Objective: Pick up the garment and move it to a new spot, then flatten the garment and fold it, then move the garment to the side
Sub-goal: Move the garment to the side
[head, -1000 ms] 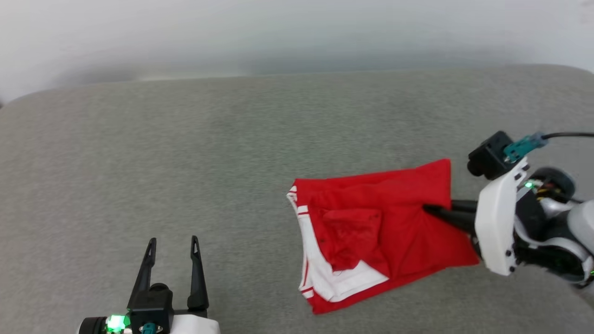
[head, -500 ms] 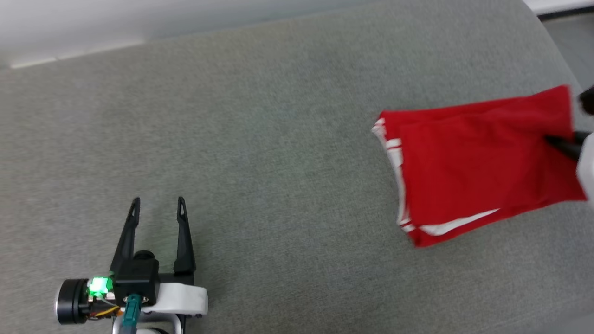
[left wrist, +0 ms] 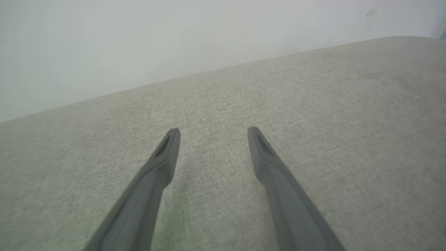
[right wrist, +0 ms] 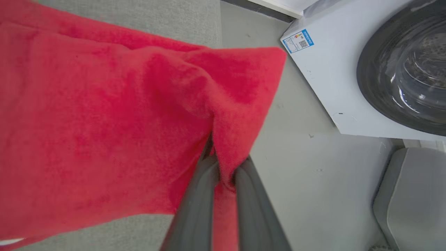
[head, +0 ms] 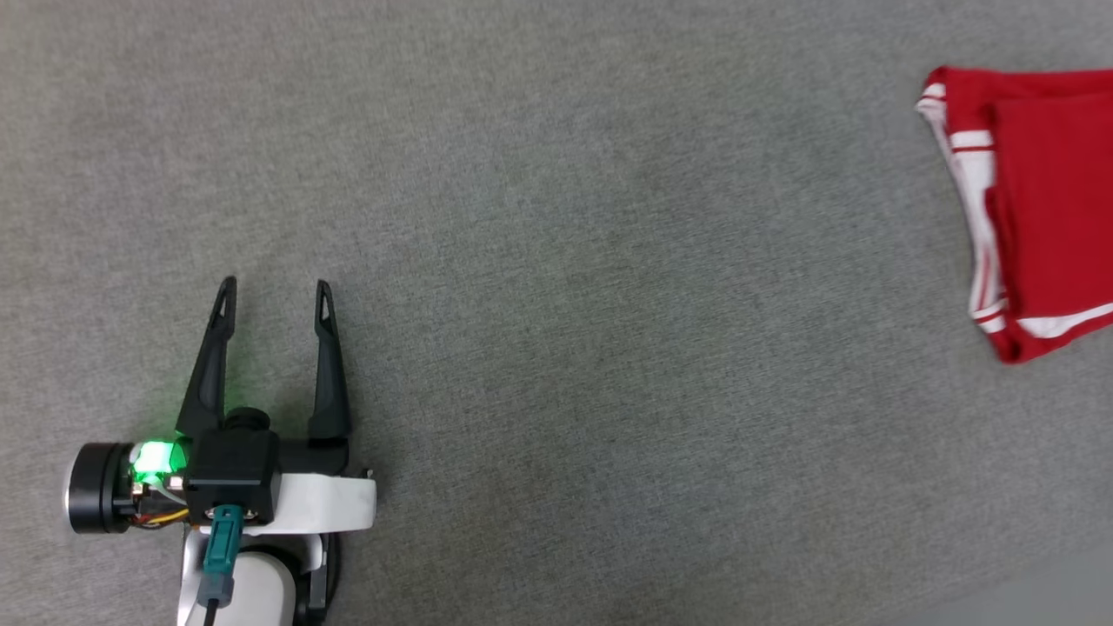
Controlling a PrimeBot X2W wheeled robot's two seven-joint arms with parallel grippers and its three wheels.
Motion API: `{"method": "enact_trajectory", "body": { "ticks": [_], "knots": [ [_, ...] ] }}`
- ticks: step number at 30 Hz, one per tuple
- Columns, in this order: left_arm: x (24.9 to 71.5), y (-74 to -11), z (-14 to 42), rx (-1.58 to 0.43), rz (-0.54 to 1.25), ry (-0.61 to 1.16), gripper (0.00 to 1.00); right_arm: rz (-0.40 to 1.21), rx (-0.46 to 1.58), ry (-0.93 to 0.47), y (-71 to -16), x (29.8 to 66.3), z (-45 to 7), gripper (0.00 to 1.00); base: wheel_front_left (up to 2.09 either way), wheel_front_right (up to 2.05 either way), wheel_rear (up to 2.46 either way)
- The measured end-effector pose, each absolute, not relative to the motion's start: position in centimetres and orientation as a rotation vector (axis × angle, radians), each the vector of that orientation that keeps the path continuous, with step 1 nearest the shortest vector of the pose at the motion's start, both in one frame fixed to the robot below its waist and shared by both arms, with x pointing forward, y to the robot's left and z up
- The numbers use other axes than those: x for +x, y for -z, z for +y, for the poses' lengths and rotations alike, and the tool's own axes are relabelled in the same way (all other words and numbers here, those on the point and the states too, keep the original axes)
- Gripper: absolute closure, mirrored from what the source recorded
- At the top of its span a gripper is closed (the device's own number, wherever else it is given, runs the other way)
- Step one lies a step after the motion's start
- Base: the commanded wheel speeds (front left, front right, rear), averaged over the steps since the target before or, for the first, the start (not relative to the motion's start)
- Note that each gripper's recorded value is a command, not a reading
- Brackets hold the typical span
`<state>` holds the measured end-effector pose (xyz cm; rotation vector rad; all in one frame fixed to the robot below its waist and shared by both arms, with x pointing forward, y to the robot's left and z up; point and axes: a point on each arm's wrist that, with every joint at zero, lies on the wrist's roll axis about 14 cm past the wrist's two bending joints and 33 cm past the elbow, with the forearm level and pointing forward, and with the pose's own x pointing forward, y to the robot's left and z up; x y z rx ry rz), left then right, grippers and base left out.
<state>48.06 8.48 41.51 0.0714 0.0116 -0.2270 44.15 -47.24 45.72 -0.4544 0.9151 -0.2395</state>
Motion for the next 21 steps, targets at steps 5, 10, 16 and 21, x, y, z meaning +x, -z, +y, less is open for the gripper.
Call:
{"method": "enact_trajectory", "body": {
  "ticks": [5,10,16,21],
  "knots": [
    [48.3,-41.1,8.4,0.063,0.012,0.224,0.00,0.938,-0.472,0.283,-44.2,44.3,-48.5,1.00,0.00,0.00,0.00],
    [48.2,-41.5,8.3,0.060,0.005,0.223,0.00,0.934,-0.420,0.316,-43.3,44.0,-48.5,0.00,0.00,0.00,0.00],
    [47.1,-43.3,8.5,0.051,-0.013,0.199,0.00,0.721,-0.518,0.285,-48.1,46.8,-47.6,0.00,0.00,0.00,0.00],
    [45.7,-45.8,8.9,0.041,-0.047,0.172,0.00,0.286,-0.585,0.236,-57.0,50.5,-45.2,0.00,0.00,0.00,0.00]
  ]
}}
